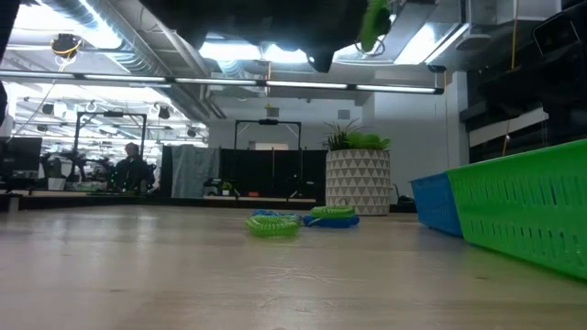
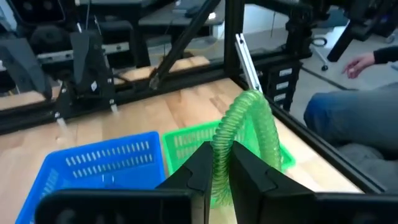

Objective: Sort spring keychains
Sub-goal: Put the green spring keychain into the green bin

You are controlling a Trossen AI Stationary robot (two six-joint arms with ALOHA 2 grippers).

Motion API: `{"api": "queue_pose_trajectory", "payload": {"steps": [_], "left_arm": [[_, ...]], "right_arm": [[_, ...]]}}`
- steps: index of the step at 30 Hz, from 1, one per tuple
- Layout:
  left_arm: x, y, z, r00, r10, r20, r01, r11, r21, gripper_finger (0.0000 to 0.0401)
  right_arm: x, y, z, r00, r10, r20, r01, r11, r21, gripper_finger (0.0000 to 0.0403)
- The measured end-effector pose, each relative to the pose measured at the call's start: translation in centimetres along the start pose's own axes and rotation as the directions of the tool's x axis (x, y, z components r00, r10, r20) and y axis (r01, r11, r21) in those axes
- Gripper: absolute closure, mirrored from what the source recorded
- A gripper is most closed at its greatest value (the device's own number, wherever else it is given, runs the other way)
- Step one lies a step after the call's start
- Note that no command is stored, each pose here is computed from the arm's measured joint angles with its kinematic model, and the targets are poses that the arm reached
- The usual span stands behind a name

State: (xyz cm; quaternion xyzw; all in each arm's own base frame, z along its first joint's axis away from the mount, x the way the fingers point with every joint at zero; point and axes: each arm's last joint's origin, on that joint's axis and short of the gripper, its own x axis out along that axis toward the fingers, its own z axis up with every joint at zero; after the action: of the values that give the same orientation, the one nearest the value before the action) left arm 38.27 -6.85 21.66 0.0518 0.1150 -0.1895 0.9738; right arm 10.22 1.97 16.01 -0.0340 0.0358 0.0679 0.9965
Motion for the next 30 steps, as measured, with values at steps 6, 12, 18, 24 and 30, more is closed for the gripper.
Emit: {"api": "queue_pose_trajectory", "payload": {"steps": [6,12,18,24,30], "left_arm": [[0.8,0.0,-0.3,0.998,0.003,0.069,-0.001,1.000,-0.028,0.0367],[1.7,0.1,-0.4,0.995,0.006,0.101,-0.001,0.999,-0.051,0.0367],[2.7,-0.1,-0.4,0.995,0.011,0.096,-0.007,0.999,-0.038,0.0368],[4.3,0.1,-0.9,0.998,0.052,0.030,-0.051,0.999,-0.018,0.0365],[6.1,0.2,-1.2,0.998,0.040,-0.043,-0.039,0.999,0.038,0.0368]], "right_arm": [[0.0,0.0,0.0,1.000,0.000,0.000,0.000,1.000,0.000,0.0267],[0.0,0.0,0.0,1.000,0.000,-0.001,0.000,1.000,0.000,0.0267],[0.0,0.0,0.0,1.000,0.000,-0.001,0.000,1.000,0.000,0.0267],[0.0,0.0,0.0,1.000,0.000,-0.001,0.000,1.000,0.000,0.0267],[0.0,0.0,0.0,1.000,0.000,-0.001,0.000,1.000,0.000,0.0267]]}}
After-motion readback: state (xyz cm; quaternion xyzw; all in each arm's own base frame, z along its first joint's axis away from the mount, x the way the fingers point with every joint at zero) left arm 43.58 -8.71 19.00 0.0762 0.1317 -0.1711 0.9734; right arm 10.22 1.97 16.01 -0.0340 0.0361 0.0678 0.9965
